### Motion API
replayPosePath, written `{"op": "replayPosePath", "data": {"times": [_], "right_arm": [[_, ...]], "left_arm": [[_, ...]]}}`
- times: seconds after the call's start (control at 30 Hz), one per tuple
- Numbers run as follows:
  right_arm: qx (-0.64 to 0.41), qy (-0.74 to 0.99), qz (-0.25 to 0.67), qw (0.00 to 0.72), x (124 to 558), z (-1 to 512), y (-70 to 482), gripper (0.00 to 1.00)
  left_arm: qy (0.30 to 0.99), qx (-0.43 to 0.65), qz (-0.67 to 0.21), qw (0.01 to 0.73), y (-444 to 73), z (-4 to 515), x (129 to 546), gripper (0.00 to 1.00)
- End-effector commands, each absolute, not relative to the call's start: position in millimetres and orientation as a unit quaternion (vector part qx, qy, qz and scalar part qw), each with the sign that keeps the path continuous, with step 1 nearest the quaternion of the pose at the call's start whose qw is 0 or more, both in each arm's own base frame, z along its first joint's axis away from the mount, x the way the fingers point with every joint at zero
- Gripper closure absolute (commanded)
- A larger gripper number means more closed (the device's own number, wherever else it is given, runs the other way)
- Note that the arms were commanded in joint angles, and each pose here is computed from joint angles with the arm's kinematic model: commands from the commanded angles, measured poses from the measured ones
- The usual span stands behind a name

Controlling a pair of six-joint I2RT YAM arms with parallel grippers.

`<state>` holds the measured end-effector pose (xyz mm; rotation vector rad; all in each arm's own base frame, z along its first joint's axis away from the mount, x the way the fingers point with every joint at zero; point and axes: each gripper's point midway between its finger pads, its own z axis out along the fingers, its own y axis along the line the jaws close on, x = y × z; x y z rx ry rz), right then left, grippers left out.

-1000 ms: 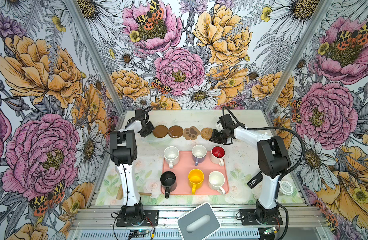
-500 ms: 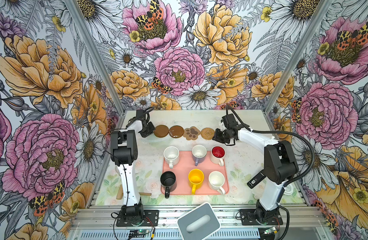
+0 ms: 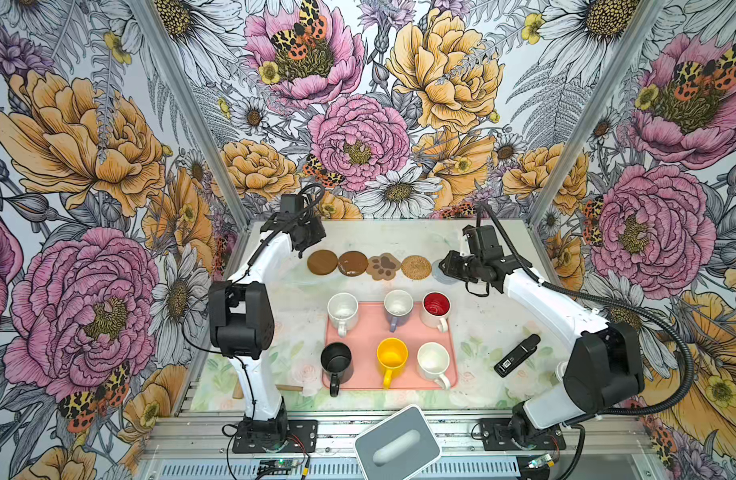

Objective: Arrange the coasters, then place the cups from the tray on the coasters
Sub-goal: 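Swing right gripper over the red-inside mug while left arm moves over tray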

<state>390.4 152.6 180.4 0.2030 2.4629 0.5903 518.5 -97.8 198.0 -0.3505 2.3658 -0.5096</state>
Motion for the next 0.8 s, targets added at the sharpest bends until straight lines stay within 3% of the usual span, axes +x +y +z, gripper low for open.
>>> {"op": "replayPosePath", "data": {"times": [0.0,0.27,0.43,0.6,0.77], "right_arm": [[0.075,0.918,0.216,0.325,381,197,142,0.66],[0.073,0.916,0.208,0.336,335,192,127,0.62],[0.068,0.925,0.184,0.326,308,175,122,0.58],[0.047,0.937,0.175,0.3,286,157,128,0.56],[0.032,0.949,0.149,0.278,271,141,128,0.5]], "left_arm": [[0.908,-0.082,-0.204,0.357,-138,223,495,1.0],[0.878,0.025,-0.189,0.439,-238,297,424,0.96],[0.856,0.028,-0.16,0.491,-251,327,392,0.79],[0.845,0.055,-0.141,0.512,-263,312,361,0.65],[0.845,0.045,-0.125,0.518,-251,289,355,0.63]]}}
